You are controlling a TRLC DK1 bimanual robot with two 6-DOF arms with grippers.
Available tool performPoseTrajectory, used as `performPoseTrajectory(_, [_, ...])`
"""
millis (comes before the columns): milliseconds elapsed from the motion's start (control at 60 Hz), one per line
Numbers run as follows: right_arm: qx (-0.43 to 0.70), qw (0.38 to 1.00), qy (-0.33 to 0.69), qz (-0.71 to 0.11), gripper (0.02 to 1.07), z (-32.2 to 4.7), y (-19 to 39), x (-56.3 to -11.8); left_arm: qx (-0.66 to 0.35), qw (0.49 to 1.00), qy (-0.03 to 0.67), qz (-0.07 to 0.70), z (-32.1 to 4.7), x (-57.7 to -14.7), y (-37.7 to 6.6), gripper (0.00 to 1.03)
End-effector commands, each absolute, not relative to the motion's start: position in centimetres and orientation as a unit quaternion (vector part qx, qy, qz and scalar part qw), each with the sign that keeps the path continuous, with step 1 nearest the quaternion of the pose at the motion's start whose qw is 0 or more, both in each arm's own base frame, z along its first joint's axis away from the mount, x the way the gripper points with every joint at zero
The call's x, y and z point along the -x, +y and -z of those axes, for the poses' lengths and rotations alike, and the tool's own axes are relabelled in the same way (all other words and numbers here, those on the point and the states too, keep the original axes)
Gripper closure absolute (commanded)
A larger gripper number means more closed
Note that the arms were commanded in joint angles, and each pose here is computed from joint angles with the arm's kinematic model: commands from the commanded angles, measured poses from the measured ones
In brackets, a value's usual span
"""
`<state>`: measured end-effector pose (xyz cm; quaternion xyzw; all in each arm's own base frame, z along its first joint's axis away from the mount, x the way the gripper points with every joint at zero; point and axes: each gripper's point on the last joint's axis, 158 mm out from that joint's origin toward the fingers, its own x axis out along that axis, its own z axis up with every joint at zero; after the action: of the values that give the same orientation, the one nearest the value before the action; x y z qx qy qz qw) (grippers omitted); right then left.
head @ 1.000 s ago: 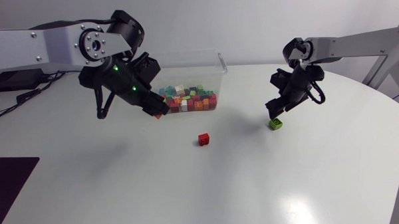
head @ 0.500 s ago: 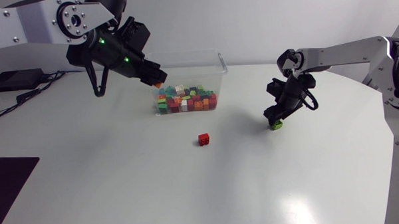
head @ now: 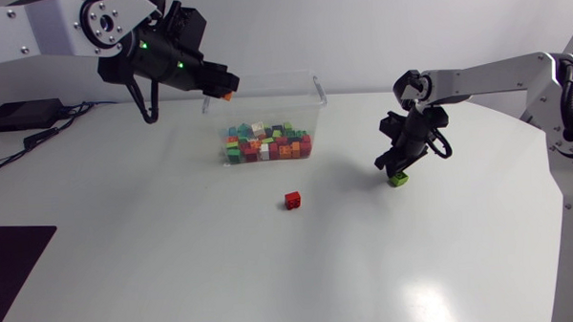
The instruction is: Place the duplo bricks in the container
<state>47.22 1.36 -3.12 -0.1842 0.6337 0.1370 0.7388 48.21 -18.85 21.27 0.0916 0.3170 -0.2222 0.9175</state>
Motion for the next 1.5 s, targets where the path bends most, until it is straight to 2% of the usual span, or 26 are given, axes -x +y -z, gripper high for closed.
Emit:
performPoseTrajectory(0, [0.174,0.72,0.659,-0.13,0.74,4.5,0.8,-45.1,-0.069,0.924,0.307,0.22,-21.7,-49.6,-19.2,0.69])
performPoseTrajectory(317, [0.184,0.751,0.619,-0.139,0.74,-2.3,3.1,-43.2,-0.05,0.933,0.286,0.214,-20.5,-53.3,-20.4,0.67])
performPoseTrajectory(533, [0.202,0.769,0.584,-0.164,0.74,-7.5,7.4,-41.7,-0.054,0.944,0.269,0.184,-19.5,-56.6,-20.1,0.62])
performPoseTrajectory(617, [0.206,0.776,0.571,-0.171,0.74,-9.1,8.8,-41.4,-0.055,0.949,0.259,0.171,-19.2,-57.5,-19.5,0.49])
performPoseTrajectory(650, [0.208,0.78,0.563,-0.177,0.74,-9.9,9.7,-41.4,-0.052,0.951,0.258,0.165,-19.0,-57.9,-19.1,0.4])
performPoseTrajectory(683, [0.209,0.787,0.552,-0.18,0.74,-10.9,10.5,-41.5,-0.049,0.952,0.254,0.163,-18.9,-58.1,-18.7,0.26])
performPoseTrajectory(700, [0.209,0.787,0.552,-0.18,0.74,-10.9,10.5,-41.5,-0.049,0.952,0.254,0.163,-18.9,-58.1,-18.7,0.26])
performPoseTrajectory(733, [0.211,0.793,0.541,-0.186,0.74,-11.8,11.5,-41.7,-0.049,0.954,0.249,0.162,-18.7,-58.0,-18.6,0.15])
performPoseTrajectory(783, [0.21,0.799,0.53,-0.192,0.74,-12.9,12.5,-41.9,-0.048,0.955,0.244,0.16,-19.0,-57.8,-18.2,0.11])
performPoseTrajectory(817, [0.208,0.804,0.521,-0.197,0.74,-13.6,13.1,-42.1,-0.048,0.956,0.242,0.159,-19.4,-57.3,-17.8,0.09])
performPoseTrajectory(1100, [0.18,0.839,0.466,-0.214,0.74,-18.3,16.0,-44.3,-0.068,0.956,0.217,0.185,-22.9,-50.7,-16.5,0.09])
performPoseTrajectory(1483, [0.16,0.88,0.38,-0.233,0.74,-22.4,20.9,-49.3,-0.112,0.942,0.234,0.215,-22.3,-41.2,-14.6,0.09])
